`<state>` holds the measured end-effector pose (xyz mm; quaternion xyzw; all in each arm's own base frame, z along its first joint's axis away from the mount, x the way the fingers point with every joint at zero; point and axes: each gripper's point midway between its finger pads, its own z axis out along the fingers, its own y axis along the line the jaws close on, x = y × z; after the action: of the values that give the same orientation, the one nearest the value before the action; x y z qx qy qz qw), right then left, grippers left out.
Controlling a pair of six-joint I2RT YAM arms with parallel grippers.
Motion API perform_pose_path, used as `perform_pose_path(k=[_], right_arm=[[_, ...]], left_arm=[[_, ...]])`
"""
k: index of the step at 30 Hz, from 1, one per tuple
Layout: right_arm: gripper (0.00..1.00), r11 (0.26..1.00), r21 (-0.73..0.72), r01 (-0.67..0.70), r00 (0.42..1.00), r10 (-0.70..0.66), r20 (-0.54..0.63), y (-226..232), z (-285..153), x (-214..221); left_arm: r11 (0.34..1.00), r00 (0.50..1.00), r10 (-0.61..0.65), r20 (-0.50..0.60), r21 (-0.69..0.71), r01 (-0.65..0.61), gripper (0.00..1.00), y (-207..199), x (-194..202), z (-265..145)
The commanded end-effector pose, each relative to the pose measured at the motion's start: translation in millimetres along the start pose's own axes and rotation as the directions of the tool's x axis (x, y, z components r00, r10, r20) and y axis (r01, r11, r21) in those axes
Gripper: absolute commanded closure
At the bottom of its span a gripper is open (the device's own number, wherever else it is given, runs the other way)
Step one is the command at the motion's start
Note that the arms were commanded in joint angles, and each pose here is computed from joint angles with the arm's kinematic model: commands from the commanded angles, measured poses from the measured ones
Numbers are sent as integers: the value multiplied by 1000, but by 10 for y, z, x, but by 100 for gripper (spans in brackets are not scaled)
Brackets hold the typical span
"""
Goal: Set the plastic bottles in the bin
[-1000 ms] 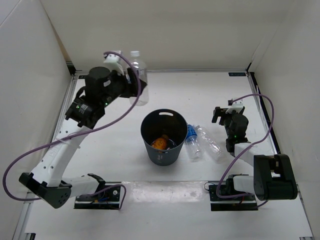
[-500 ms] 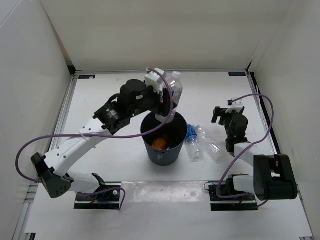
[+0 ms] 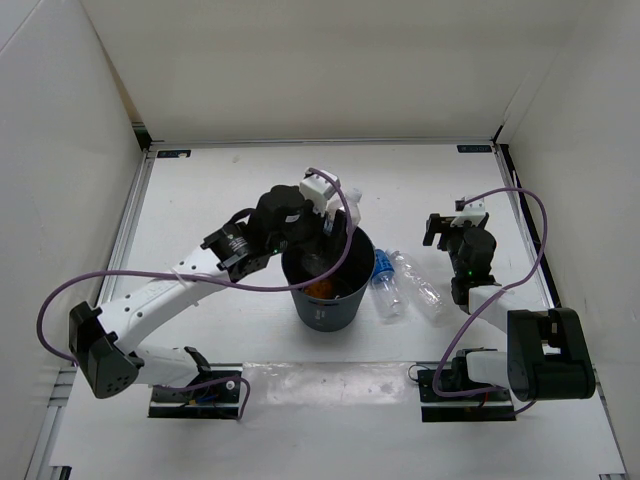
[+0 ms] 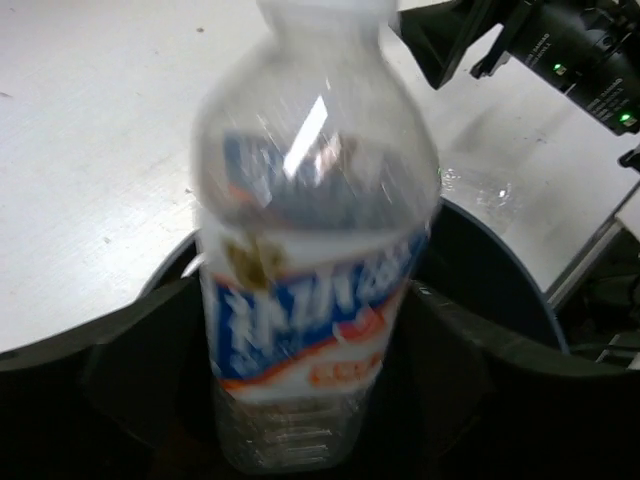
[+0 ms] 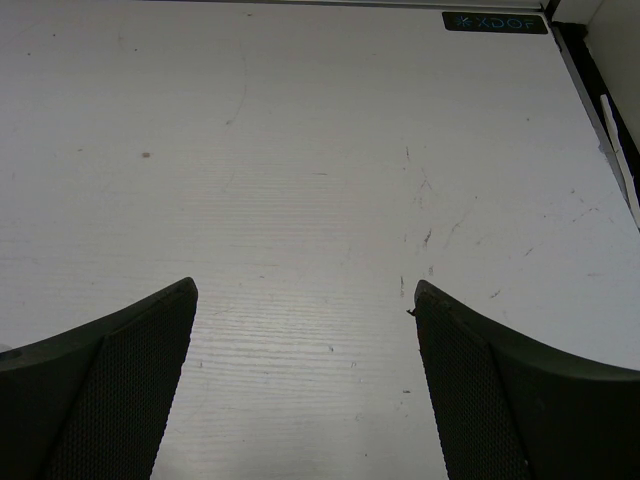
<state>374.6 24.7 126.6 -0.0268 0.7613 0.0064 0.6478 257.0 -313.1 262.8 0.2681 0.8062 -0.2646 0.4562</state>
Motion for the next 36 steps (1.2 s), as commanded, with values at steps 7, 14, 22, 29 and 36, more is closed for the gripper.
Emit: perform_pose_path(k=[7, 14, 22, 29, 36], right_arm=[[10, 1000, 27, 10, 998, -12, 63, -40, 9, -159], [10, 999, 35, 13, 997, -15, 75, -31, -3, -176], [10, 986, 18, 163, 984, -161, -73, -20, -90, -785], [10, 898, -433, -75, 711, -256, -655, 219, -575, -566], [10, 797, -539, -273, 486, -369, -792, 261, -860, -163]], left_arm=[[991, 976, 71, 204, -127, -45, 1, 164, -644, -405], [943, 946, 77, 316, -332, 34, 1, 702, -1317, -942], [818, 975, -95, 199, -542, 190, 1, 1572, -610, -1192], [736, 959, -222, 176, -614, 283, 1, 1814, 142, -1295], [714, 960, -236, 151, -643, 277, 1, 1915, 122, -1306]])
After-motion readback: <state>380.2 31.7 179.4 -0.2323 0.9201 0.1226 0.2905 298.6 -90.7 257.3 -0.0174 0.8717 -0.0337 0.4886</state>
